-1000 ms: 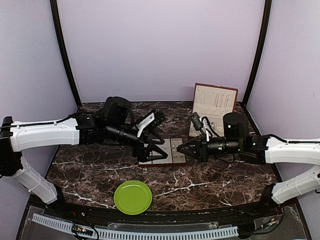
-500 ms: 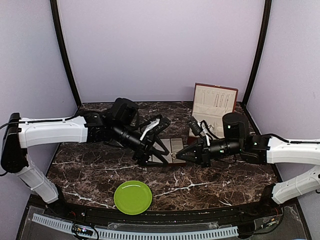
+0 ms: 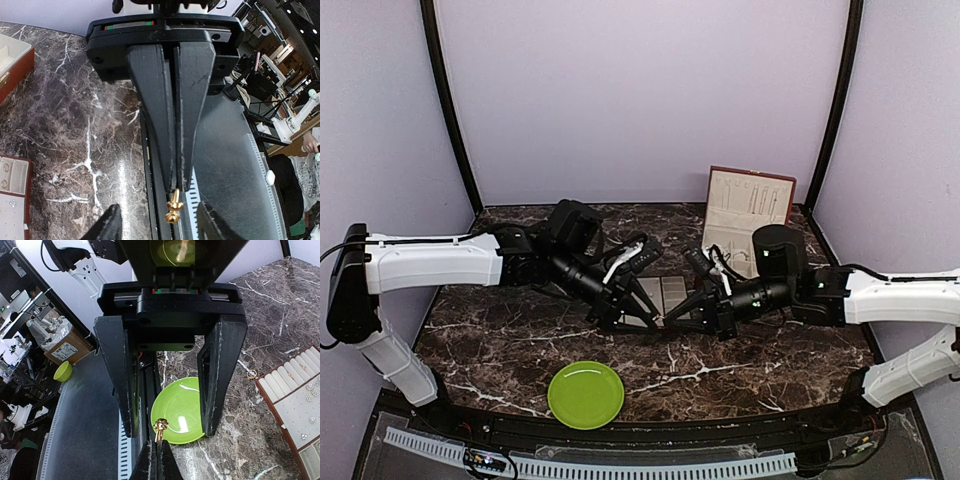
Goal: Organize the mixed jewelry
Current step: Pass from the right arm to the left
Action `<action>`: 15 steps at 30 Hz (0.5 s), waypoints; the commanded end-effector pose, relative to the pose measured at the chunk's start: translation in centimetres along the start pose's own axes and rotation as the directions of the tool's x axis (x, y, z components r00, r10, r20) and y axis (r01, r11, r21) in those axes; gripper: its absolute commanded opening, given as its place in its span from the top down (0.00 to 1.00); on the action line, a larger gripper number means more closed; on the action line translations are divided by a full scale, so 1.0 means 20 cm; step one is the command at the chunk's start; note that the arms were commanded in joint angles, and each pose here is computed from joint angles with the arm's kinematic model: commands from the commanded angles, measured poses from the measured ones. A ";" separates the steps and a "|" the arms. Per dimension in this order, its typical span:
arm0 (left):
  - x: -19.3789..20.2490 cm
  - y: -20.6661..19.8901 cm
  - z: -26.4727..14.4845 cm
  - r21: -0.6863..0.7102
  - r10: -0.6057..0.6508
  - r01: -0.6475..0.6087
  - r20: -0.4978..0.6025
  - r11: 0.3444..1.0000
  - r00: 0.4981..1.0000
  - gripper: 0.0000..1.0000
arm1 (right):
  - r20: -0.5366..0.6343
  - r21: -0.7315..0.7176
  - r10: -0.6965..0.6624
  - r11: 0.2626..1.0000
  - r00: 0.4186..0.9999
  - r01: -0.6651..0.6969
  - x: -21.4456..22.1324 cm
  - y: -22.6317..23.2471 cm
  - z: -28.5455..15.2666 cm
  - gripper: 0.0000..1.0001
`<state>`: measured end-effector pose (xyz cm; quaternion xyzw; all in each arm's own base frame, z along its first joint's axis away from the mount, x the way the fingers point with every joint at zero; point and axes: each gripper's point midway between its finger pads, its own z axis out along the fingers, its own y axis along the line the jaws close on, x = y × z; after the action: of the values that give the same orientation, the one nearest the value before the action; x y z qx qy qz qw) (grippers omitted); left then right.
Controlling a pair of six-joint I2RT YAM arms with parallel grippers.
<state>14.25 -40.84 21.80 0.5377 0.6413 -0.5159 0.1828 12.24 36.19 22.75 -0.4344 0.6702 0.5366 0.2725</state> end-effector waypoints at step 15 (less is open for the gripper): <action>-0.08 -0.07 -0.04 0.050 0.042 -0.044 0.042 0.998 0.998 0.78 | -0.004 -0.056 -0.029 0.998 1.000 0.029 -0.04 0.07 0.02 1.00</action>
<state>13.95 -40.95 22.29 0.5367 0.6333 -0.5281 0.1788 11.65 36.63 22.22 -0.4428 0.6698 0.5426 0.2470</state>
